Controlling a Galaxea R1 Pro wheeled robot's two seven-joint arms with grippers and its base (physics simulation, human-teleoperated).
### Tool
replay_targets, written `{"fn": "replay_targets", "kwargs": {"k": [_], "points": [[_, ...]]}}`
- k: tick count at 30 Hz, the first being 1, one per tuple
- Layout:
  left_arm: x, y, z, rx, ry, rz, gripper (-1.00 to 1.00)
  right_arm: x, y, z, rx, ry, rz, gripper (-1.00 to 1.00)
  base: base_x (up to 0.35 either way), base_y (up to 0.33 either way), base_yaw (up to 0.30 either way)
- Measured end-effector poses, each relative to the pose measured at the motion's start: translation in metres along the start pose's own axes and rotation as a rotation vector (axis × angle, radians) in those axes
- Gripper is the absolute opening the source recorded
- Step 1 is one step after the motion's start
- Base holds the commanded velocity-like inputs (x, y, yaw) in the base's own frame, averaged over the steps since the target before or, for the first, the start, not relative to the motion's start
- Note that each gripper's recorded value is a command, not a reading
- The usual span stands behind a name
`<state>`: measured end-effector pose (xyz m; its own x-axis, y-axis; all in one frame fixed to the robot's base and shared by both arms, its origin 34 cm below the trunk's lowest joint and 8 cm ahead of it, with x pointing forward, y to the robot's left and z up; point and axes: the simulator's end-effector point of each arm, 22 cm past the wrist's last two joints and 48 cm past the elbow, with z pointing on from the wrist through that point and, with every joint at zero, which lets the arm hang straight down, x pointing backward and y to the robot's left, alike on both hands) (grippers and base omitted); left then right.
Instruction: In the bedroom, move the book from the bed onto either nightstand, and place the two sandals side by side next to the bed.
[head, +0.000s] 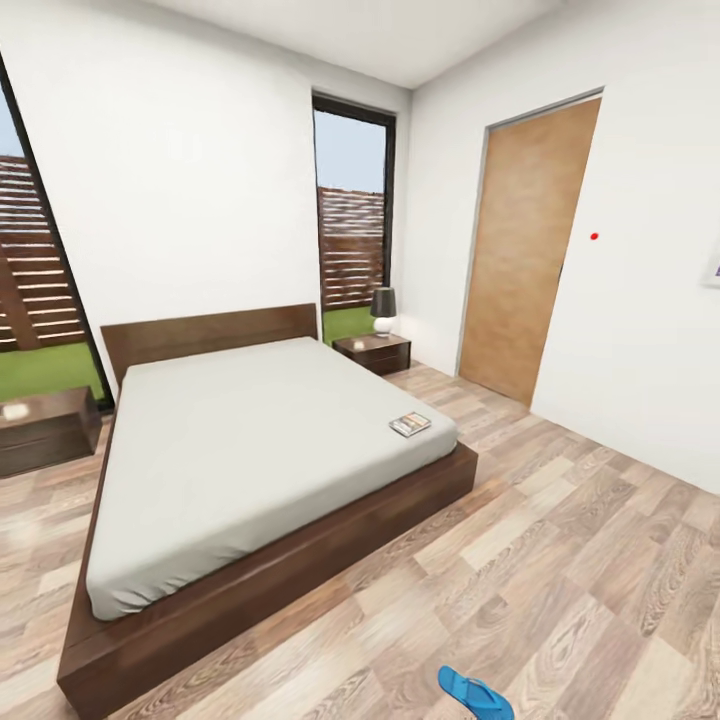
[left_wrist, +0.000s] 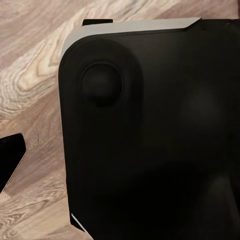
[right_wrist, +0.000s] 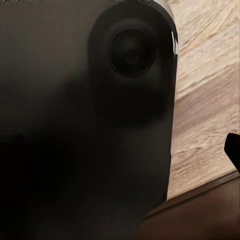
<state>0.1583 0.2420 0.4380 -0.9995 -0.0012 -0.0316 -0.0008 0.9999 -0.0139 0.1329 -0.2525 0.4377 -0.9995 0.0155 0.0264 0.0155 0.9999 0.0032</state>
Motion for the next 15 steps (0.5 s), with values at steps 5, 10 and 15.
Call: {"fn": "replay_targets", "kwargs": {"k": [5, 10, 15], "points": [[-0.001, 0.000, 0.000, 0.000, -0.003, 0.001, 1.00, -0.001, 0.000, 0.000, 0.001, -0.003, 0.001, 1.00, 0.000, 0.000, -0.282], [-0.003, 0.000, 0.000, 0.000, -0.006, 0.000, 1.00, -0.002, 0.000, 0.000, 0.001, -0.005, 0.001, 1.00, 0.000, 0.000, -0.279], [-0.011, 0.000, 0.000, 0.000, -0.024, 0.000, 1.00, -0.004, -0.001, 0.000, 0.001, -0.010, 0.001, 1.00, 0.000, 0.000, -0.277]]}}
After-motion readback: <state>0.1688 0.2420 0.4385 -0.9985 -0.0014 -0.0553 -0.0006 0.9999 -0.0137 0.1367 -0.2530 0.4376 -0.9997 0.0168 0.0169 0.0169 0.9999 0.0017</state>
